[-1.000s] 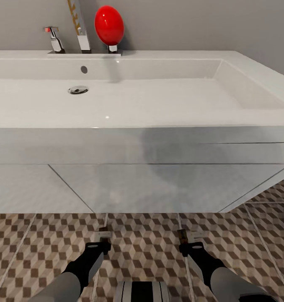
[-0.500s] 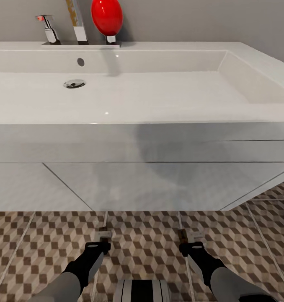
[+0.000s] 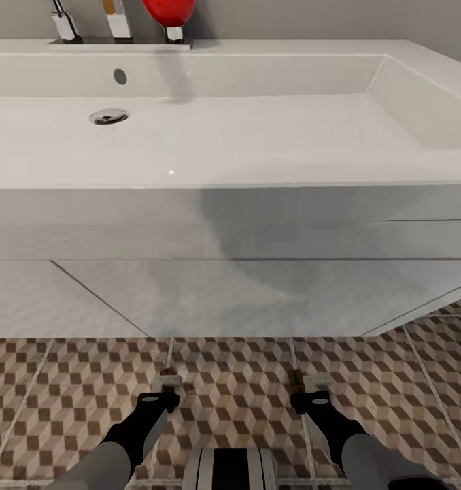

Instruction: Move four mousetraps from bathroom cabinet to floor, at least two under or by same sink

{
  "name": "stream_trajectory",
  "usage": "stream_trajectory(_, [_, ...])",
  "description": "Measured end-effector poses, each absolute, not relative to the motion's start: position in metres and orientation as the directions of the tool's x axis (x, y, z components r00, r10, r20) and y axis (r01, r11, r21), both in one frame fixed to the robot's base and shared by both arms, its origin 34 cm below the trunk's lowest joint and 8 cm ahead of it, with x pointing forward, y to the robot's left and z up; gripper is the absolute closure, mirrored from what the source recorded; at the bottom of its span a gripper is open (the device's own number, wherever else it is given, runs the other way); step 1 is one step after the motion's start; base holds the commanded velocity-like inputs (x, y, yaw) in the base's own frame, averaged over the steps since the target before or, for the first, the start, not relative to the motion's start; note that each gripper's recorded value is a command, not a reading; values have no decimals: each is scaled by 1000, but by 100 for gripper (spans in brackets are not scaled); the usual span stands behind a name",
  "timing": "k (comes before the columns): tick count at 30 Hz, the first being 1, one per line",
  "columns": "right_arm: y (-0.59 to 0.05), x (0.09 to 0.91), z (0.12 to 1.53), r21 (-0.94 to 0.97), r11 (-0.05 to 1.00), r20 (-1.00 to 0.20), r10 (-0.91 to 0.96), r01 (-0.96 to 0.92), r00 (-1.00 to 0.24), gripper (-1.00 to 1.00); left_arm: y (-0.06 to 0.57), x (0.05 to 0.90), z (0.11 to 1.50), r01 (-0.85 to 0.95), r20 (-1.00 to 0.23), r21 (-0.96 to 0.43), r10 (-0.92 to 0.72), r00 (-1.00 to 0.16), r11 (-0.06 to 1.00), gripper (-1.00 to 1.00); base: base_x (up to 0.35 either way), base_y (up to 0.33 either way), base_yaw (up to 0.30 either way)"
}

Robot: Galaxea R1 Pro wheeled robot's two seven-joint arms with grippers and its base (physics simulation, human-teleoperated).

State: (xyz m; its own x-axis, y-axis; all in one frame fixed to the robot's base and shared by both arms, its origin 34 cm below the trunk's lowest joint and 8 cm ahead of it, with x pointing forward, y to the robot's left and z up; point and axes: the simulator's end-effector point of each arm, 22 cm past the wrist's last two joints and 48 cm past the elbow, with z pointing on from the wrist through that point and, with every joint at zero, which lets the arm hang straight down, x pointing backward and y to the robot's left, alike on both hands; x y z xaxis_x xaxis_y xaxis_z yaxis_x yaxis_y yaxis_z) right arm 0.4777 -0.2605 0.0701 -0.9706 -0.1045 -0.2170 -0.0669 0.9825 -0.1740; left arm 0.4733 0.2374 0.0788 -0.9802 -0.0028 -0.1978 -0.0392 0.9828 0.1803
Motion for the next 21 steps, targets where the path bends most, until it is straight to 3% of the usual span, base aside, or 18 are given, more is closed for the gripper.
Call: stream_trajectory(21, [-260,478,70,-174,982,-219,-105,-67,-970,100,238,475,79,-41,-202,180,-4,-979,983,100,0,0,0])
